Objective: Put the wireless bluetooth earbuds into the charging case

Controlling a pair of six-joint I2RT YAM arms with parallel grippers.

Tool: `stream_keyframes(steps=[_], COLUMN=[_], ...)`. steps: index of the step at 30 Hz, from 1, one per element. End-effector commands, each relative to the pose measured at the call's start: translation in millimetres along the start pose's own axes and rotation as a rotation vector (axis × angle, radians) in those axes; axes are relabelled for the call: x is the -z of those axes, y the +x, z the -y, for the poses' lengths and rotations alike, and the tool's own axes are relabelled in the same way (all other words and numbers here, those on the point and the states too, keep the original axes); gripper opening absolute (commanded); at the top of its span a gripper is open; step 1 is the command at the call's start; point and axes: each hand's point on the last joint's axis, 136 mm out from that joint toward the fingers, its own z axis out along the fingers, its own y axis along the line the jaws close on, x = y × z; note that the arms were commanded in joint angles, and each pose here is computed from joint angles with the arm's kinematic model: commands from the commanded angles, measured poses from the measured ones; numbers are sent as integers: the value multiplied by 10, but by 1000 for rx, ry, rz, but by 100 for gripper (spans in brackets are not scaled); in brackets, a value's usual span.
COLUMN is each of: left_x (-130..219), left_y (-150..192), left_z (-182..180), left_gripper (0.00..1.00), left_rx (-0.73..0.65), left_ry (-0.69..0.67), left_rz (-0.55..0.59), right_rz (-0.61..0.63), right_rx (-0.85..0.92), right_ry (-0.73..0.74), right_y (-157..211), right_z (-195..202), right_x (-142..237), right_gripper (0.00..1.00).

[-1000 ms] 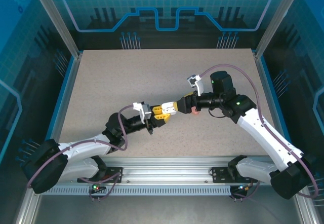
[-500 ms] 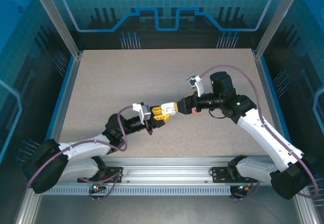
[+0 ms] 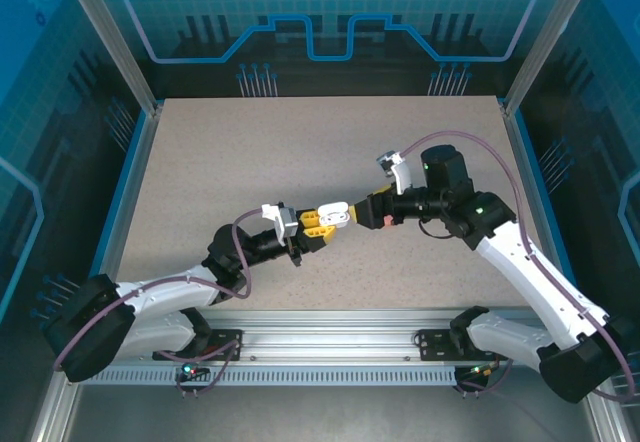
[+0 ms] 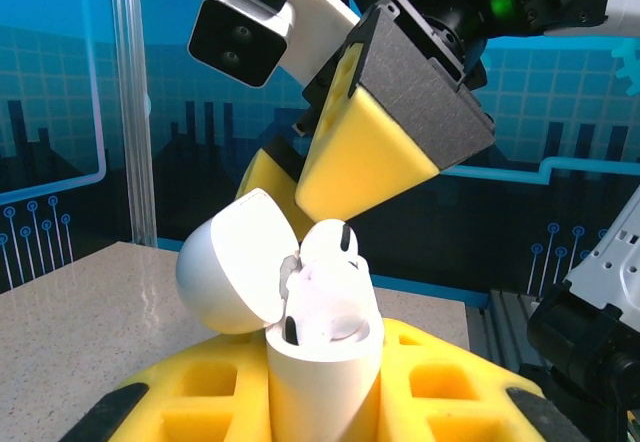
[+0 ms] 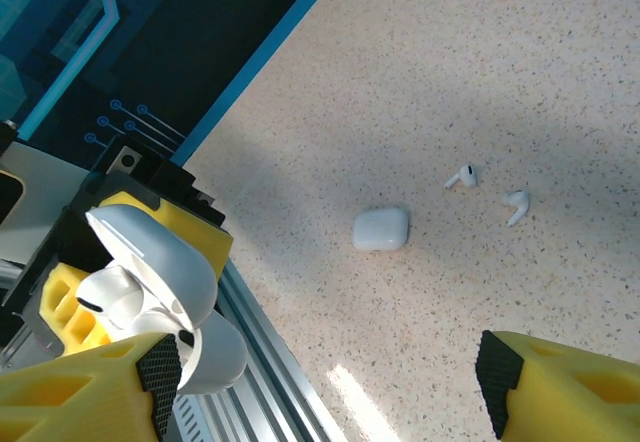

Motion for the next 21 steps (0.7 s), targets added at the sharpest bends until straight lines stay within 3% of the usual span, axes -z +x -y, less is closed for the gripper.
stream_keyframes(steps=[1,12,21], left_x=[19,16,20], left_y=[-27,-12,-38], left_z=[-5,-13,-14], left_gripper=[2,2,2], left_rx=[-32,-30,-33], left_ry=[2,-1,-3], left_rz=[13,8,17], right_rz=[25,1,-54], right_rx=[38,57,30], right_ry=[-67,-92,7], right_y=[-108,-124,16], right_z=[-225,-343,-129], right_x=[68,-130,-183], right_gripper=[83,90,78])
